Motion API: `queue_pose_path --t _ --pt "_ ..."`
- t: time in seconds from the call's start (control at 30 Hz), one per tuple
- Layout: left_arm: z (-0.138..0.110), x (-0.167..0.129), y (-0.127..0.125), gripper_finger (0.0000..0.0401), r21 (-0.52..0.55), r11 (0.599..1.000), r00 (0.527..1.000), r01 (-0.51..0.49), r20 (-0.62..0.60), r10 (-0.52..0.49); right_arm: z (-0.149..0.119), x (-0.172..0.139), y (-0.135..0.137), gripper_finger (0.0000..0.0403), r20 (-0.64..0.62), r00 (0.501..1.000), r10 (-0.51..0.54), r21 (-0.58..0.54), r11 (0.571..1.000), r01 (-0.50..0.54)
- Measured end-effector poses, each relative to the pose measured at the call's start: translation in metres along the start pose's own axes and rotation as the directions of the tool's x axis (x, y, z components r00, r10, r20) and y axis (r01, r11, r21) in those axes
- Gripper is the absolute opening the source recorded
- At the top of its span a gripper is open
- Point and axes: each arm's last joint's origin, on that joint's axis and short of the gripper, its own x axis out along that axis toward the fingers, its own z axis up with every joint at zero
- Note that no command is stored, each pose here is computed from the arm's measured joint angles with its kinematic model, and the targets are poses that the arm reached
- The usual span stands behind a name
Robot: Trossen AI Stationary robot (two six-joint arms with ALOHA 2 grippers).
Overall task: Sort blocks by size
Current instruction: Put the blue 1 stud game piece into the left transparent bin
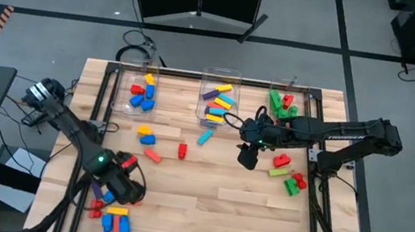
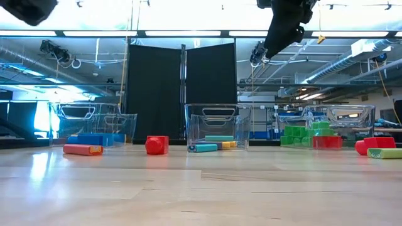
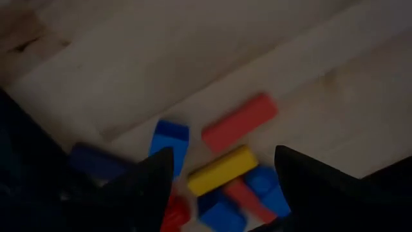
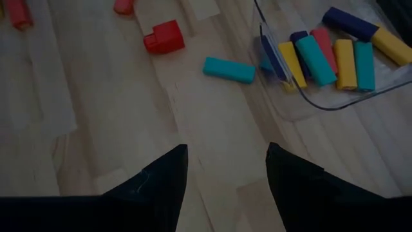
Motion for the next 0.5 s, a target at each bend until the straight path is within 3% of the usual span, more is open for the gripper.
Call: queue_pose_path --t 0.17,0.33,0.5 --pt "-0.004 0.005 -0.001 0.0277 0.111 0.993 0.999 -0.033 -0.039 0.037 0.000 0.000 0.001 0.0216 0.000 1.000 0.004 0.008 1.000 -0.004" --pt "-0.006 0.015 0.000 0.0277 0.196 0.973 0.987 -0.120 -0.082 0.138 0.001 0.000 0.001 0.0216 0.010 1.000 0.008 0.057 0.998 -0.009" --pt "-0.007 0.040 0.001 0.0277 0.270 0.956 0.977 -0.115 -0.145 0.158 0.002 0.000 0.001 0.0216 0.017 1.000 0.012 0.105 0.994 -0.014"
